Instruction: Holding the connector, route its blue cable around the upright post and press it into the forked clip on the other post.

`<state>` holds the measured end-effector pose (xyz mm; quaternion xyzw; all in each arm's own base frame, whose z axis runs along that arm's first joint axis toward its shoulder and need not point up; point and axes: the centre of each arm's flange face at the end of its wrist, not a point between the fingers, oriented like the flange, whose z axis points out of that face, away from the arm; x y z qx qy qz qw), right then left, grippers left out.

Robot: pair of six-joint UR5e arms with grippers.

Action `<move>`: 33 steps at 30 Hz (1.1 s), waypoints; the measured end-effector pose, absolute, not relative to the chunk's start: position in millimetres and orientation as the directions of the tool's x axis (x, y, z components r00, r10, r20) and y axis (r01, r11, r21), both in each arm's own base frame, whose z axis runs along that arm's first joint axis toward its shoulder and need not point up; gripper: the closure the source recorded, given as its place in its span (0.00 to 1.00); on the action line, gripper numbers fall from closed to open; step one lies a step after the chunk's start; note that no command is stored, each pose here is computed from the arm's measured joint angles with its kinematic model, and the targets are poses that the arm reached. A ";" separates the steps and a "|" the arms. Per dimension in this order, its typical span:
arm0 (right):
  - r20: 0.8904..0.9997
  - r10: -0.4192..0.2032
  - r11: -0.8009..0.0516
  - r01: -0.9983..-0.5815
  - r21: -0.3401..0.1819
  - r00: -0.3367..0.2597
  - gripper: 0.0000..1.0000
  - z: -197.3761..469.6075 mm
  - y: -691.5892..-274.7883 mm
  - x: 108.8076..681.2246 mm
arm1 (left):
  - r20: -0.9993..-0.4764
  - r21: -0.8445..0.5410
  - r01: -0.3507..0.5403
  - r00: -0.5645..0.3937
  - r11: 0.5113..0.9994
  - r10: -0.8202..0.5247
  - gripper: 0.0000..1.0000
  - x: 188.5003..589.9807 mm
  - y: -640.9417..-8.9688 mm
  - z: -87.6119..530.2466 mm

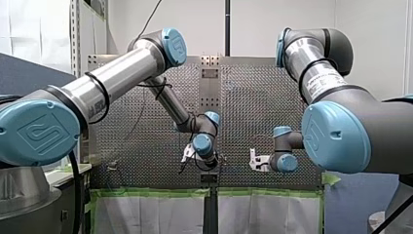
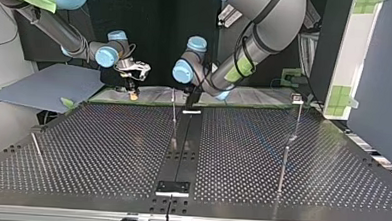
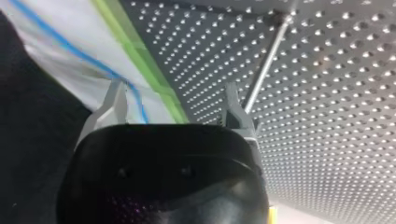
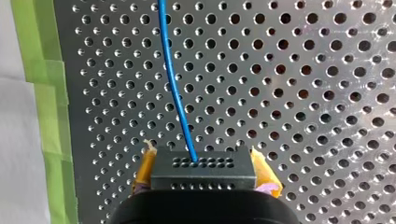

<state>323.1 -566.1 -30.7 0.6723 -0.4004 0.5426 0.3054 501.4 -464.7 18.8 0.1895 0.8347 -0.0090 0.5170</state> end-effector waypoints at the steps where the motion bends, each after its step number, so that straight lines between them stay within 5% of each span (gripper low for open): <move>1: 0.974 -0.207 -0.493 -0.870 -0.024 0.090 1.00 -30.8 -566.2 323.0 | -0.864 0.182 0.329 -0.395 0.927 0.310 0.00 499.1 -464.6 18.5; 33: 0.971 -0.220 -0.497 -0.867 -0.026 0.097 1.00 -31.5 -563.3 325.4 | -0.881 0.170 0.391 -0.351 0.904 0.318 0.00 428.9 -474.1 49.6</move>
